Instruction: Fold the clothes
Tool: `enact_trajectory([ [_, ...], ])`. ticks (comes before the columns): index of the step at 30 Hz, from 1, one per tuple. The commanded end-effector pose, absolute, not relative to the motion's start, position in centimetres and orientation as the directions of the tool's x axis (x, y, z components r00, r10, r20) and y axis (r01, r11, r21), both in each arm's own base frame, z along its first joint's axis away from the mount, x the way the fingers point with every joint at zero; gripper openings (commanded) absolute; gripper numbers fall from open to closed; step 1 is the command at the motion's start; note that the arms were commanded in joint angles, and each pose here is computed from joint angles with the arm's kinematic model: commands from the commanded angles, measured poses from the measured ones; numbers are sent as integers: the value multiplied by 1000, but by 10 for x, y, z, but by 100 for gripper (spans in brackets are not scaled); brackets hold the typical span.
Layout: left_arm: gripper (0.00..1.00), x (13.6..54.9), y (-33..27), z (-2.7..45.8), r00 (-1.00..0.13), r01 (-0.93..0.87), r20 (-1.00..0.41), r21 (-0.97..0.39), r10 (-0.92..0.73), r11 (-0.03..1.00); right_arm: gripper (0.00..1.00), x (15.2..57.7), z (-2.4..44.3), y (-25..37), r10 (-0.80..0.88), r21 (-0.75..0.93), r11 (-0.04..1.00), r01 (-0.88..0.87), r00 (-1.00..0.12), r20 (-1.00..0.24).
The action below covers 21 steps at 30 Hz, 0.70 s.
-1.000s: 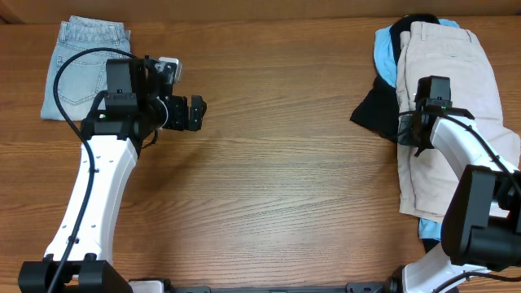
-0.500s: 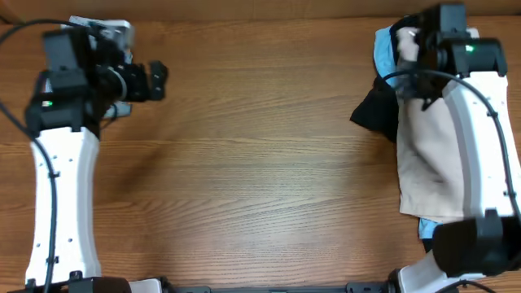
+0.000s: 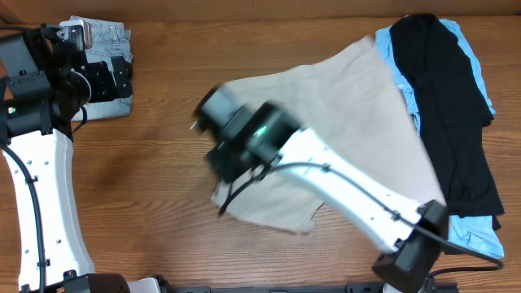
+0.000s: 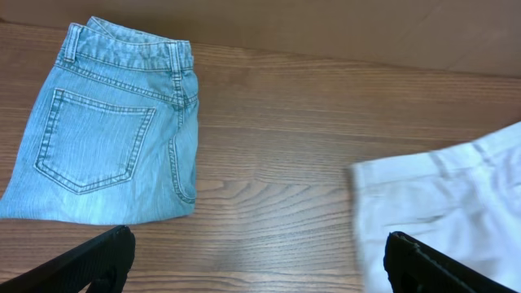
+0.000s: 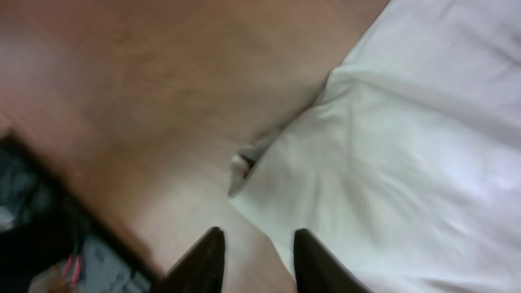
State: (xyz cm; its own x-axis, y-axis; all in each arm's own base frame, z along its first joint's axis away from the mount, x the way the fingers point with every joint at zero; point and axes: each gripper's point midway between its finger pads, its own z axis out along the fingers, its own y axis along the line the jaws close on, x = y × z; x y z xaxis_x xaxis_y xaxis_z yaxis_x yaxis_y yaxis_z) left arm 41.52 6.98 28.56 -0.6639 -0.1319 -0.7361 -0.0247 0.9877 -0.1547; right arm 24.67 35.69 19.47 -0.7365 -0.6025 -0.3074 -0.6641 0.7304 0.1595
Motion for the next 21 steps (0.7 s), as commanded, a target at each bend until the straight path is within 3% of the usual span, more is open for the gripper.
enact_trajectory([
  [1, 100, 418, 70, 294, -649, 2, -755, -132, -99, 991, 42, 238, 210, 363, -561, 204, 745, -635, -762, -324],
  [6, 100, 421, 60, 290, -658, 43, -747, -166, -98, 985, 53, 263, 223, 331, -475, 195, 814, -547, -820, -319],
  [11, 100, 435, 30, 263, -706, 142, -707, -205, -46, 969, 64, 321, 227, 260, -259, 143, 938, -317, -911, -320],
  [16, 100, 451, -24, 214, -761, 300, -640, -201, 106, 933, 72, 375, 228, 182, -35, 155, 984, -90, -944, -328],
  [21, 100, 460, -88, 164, -767, 451, -585, -201, 263, 870, 74, 401, 225, 117, 124, 154, 985, 76, -937, -328],
])
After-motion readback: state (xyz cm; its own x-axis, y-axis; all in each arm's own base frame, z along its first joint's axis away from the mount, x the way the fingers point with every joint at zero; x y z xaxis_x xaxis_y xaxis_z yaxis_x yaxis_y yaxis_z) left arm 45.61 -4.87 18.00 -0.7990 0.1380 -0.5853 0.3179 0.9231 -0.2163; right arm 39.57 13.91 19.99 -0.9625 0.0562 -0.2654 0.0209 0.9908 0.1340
